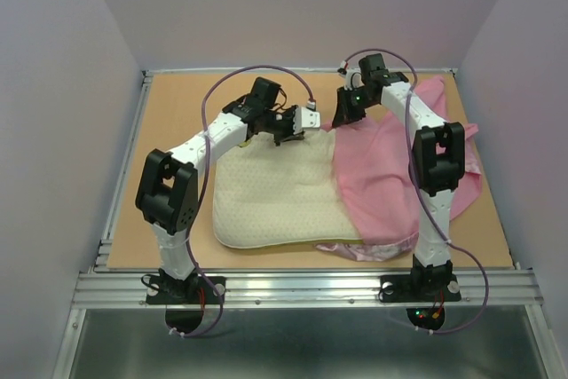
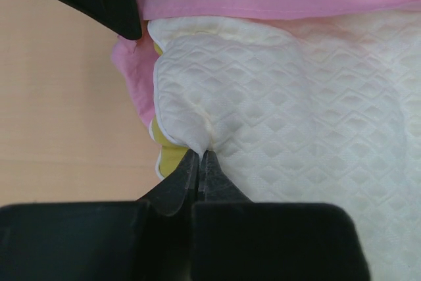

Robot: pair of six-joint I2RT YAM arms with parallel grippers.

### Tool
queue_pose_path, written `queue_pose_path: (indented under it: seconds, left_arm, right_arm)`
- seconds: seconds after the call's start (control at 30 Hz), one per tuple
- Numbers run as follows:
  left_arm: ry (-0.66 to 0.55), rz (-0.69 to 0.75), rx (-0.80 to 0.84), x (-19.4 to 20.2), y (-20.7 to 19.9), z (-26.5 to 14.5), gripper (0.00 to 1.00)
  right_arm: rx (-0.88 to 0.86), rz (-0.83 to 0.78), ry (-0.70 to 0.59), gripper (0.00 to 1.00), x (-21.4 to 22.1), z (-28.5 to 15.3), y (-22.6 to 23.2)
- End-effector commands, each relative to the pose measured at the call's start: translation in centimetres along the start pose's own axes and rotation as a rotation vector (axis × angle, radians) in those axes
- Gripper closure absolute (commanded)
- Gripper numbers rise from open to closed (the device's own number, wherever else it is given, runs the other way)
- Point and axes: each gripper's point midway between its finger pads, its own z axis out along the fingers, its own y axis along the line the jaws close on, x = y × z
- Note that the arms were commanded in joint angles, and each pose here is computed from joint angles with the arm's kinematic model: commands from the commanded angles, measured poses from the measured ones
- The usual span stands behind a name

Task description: Put the pillow into the pillowcase

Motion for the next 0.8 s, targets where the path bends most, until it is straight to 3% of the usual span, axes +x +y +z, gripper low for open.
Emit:
queue_pose_path:
  seconds: [0.0,0.03,0.17,0.3,0.4,0.57,0.73,0.77]
  left_arm:
    - [-0.113,0.131,0.002,-4.4,-0.8,-1.5,1.0]
    - [-0.109,0.136,-0.003,-4.4,-0.8,-1.7,1.0]
    - [-0.109,0.132,0.003,-4.3,-1.1,-1.6,1.0]
    - [-0.17,0.095,-0.029,-6.1,-0.3,-1.6,1.0]
    - [-0.287,0.019,-0.084,-9.5,1.3,-2.1,1.0]
    - [-0.412,-0.032,-0.148,-13.1,2.2,-3.3,1.0]
    - [-0.419,-0.092,-0.262,-11.6,3.0,-4.9,1.0]
    - [-0.428,-0.194,-0.275,-10.9,3.2,-5.1,1.0]
  right_arm:
    - [0.012,-0.06,-0.044,0.91,-0.8,-0.9,1.5]
    - [0.027,-0.058,-0.036,0.99,-0.6,-0.5,1.0]
    - [-0.009,-0.061,-0.056,0.99,-1.3,-0.6,1.8]
    - [-0.219,-0.028,-0.144,0.99,-4.2,-3.5,7.5]
    - [-0.433,-0.038,-0.191,0.99,-5.7,-6.4,13.9]
    - [-0.541,-0.052,-0.231,1.0,-6.7,-7.0,19.8]
    - [-0.506,0.009,-0.259,0.99,-8.0,-4.7,19.2]
    - [-0.518,0.041,-0.248,1.0,-7.9,-4.1,19.2]
